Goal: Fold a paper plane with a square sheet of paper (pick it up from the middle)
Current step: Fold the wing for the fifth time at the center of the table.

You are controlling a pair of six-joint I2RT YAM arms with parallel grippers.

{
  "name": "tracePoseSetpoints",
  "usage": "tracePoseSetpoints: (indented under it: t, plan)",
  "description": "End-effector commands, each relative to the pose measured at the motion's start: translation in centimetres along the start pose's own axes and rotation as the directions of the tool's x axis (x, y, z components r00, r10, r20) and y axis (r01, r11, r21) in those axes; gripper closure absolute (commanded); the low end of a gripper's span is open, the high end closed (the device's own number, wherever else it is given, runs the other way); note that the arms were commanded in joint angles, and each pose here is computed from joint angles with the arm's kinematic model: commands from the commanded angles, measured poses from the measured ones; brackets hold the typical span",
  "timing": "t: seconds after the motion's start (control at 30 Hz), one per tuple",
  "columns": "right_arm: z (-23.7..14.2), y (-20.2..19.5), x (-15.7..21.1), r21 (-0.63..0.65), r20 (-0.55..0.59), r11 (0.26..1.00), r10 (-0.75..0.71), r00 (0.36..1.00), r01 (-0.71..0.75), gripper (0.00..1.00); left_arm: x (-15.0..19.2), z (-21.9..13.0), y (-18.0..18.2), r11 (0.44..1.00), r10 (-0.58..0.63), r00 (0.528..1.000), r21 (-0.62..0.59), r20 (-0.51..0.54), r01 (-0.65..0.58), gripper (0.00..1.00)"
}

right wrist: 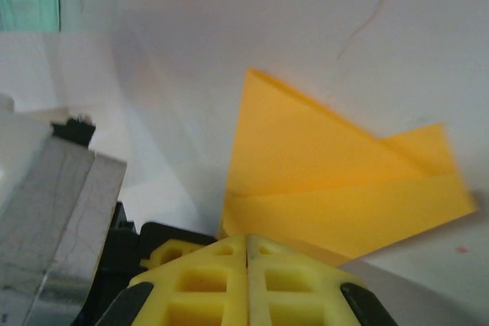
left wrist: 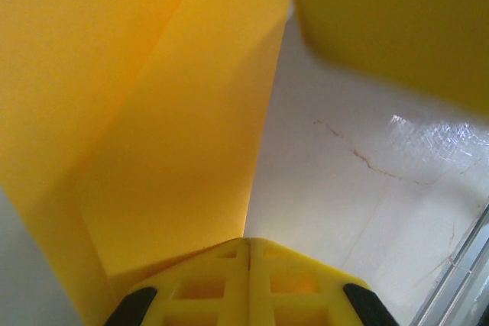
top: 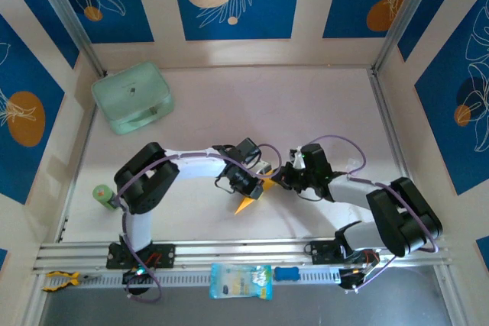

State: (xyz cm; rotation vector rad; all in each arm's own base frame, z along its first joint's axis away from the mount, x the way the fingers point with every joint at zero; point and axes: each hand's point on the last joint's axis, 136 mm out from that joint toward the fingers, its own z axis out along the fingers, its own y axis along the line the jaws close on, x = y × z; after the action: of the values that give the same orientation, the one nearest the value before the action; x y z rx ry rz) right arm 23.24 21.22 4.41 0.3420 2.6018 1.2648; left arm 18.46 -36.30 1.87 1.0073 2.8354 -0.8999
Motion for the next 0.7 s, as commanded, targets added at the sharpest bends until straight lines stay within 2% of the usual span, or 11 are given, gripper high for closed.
tracePoseSetpoints:
  t: [0.0,0.13,0.33,0.5,0.67]
  plan:
    - [1.1,-0.2,0.7,0.017,-0.036,1.0,-0.002,0.999,0.003,0.93,2.8,0.9,1.5,0.997,-0.054,0.995,-0.051,-0.08,0.05,0.99]
    - [2.0,-1.9,1.1,0.067,-0.072,0.997,0.038,0.997,-0.033,0.94,2.7,0.9,1.6,0.997,-0.058,0.995,-0.055,-0.075,0.054,0.99]
    - [0.3,-4.7,-2.1,0.104,0.03,0.987,0.116,0.993,-0.119,0.94,3.1,1.2,2.0,0.996,-0.073,0.994,-0.067,-0.086,0.067,1.0]
    - [-0.8,-4.2,-4.3,0.058,0.07,0.989,0.13,0.989,-0.134,0.94,3.1,1.2,2.0,0.995,-0.074,0.993,-0.067,-0.09,0.068,1.0]
    - [-1.0,-2.1,-3.8,0.016,0.074,0.996,0.091,0.993,-0.092,0.93,3.1,1.1,2.0,0.995,-0.074,0.994,-0.068,-0.085,0.068,1.0]
